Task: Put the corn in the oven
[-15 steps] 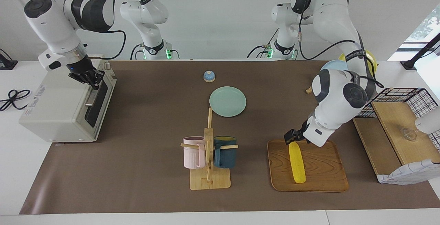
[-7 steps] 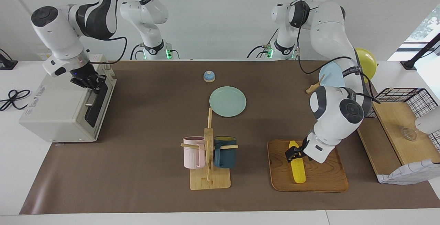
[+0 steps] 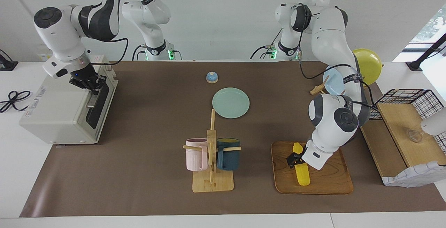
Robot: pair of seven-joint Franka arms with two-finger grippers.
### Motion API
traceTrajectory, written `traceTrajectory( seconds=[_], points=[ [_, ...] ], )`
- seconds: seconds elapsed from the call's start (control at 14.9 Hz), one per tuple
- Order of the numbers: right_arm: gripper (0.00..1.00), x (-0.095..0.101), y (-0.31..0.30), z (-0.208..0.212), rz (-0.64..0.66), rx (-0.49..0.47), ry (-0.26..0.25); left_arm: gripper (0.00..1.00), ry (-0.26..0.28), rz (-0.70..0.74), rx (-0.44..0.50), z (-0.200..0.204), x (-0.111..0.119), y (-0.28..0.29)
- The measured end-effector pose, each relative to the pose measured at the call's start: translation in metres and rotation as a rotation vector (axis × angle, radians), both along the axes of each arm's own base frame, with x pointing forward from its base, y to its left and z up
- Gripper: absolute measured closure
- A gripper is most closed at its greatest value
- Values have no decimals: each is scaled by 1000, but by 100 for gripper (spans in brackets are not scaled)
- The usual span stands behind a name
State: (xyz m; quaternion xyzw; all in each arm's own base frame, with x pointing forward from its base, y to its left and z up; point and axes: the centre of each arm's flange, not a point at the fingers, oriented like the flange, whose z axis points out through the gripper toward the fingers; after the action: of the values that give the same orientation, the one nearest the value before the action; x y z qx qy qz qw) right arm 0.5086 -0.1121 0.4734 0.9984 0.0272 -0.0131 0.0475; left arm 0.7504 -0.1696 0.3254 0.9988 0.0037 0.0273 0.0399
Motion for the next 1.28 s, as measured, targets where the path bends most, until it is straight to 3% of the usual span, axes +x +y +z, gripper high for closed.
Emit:
traceTrajectory(
  seconds=[0.2, 0.34, 0.47, 0.54, 0.94, 1.28],
  points=[
    [99, 0, 0, 0, 20, -3, 3, 3, -14, 3, -1, 0, 2, 2],
    [99, 0, 0, 0, 32, -3, 4, 21, -19, 2, -1, -3, 3, 1],
    [99, 0, 0, 0, 34, -3, 5, 26, -20, 3, 0, -5, 3, 2],
    [99, 0, 0, -1, 34, -3, 5, 40, -21, 4, 1, -5, 4, 3],
    [99, 0, 0, -1, 34, -3, 5, 47, -30, 7, 2, -6, 5, 5],
    [99, 0, 6, -4, 44, -3, 2, 47, -28, 11, -6, -4, 5, 4]
  ],
)
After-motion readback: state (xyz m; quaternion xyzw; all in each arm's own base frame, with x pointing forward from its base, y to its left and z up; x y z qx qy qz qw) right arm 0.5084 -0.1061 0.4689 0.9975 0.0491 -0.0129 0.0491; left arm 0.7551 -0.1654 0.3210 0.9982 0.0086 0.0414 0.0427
